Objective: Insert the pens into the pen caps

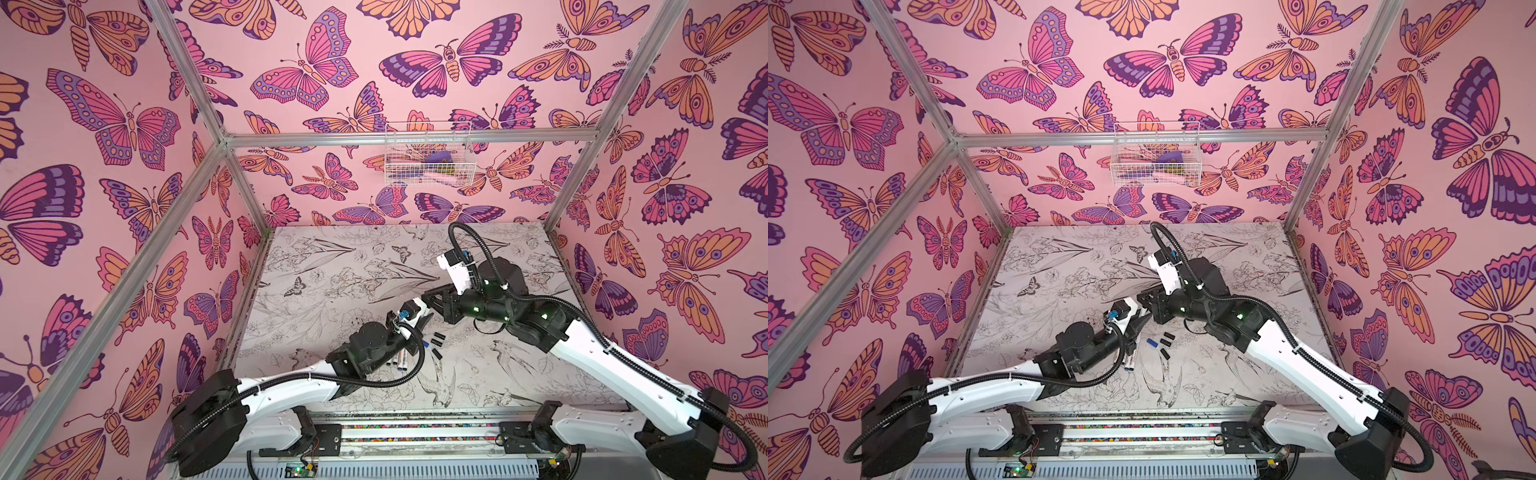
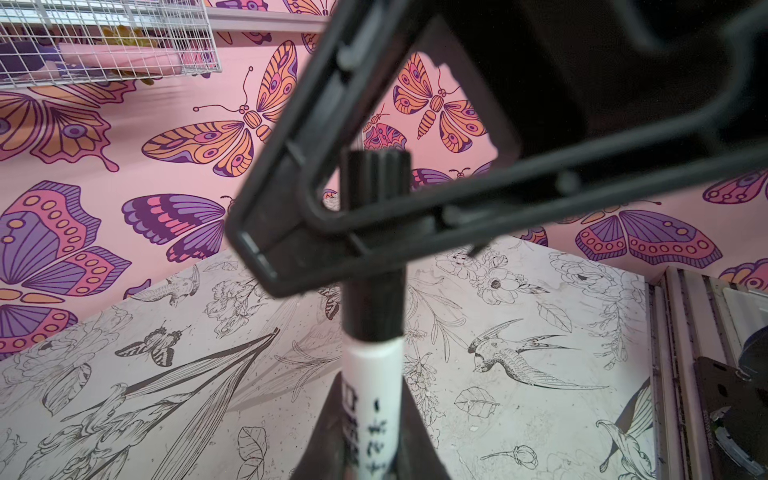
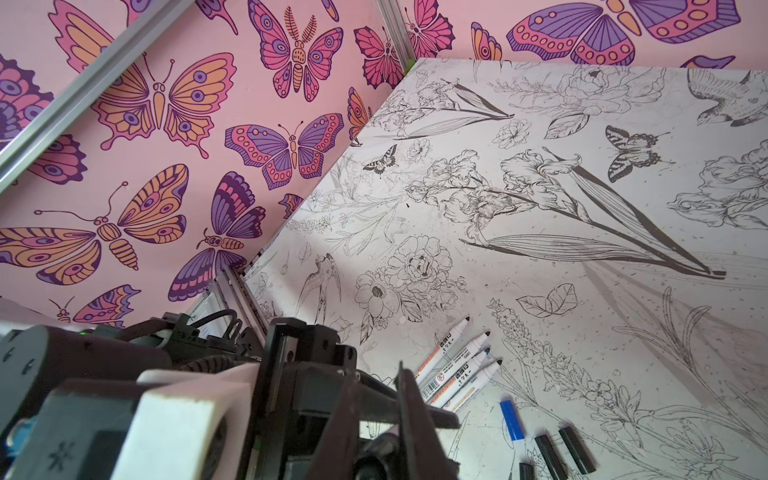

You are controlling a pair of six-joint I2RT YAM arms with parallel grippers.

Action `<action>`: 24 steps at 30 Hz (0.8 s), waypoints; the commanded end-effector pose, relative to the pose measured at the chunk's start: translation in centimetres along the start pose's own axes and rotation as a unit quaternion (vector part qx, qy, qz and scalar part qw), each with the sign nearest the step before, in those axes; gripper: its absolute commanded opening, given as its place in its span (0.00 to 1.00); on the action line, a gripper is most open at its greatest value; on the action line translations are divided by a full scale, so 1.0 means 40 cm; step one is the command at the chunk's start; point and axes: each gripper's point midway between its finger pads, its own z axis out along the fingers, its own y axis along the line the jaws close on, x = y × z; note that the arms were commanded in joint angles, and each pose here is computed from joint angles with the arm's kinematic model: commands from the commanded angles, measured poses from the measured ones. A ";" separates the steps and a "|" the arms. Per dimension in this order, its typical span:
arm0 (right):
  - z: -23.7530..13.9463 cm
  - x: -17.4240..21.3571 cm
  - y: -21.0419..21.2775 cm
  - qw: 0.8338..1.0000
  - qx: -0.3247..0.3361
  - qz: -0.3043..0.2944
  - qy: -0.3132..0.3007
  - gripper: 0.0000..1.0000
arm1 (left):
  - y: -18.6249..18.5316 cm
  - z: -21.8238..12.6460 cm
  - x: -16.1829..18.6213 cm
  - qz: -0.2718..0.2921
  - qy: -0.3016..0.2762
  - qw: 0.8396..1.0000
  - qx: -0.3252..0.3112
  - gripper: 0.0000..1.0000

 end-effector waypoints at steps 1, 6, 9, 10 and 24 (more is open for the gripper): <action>0.009 0.060 -0.012 0.996 -0.006 0.061 0.060 0.11 | -0.003 -0.019 -0.107 0.018 -0.075 0.997 0.003 0.00; 0.007 0.085 -0.051 0.991 0.011 0.100 0.089 0.11 | -0.002 -0.027 -0.122 0.024 -0.085 0.996 -0.001 0.00; 0.017 0.099 -0.042 0.988 0.000 0.106 0.108 0.12 | -0.002 -0.024 -0.125 0.025 -0.086 0.996 -0.001 0.00; 0.020 0.101 -0.040 0.988 -0.004 0.110 0.111 0.13 | -0.003 -0.024 -0.125 0.024 -0.086 0.996 0.000 0.00; -0.031 -0.005 -0.015 0.997 0.000 0.076 0.028 0.34 | -0.027 -0.018 -0.080 0.005 -0.070 0.997 0.023 0.00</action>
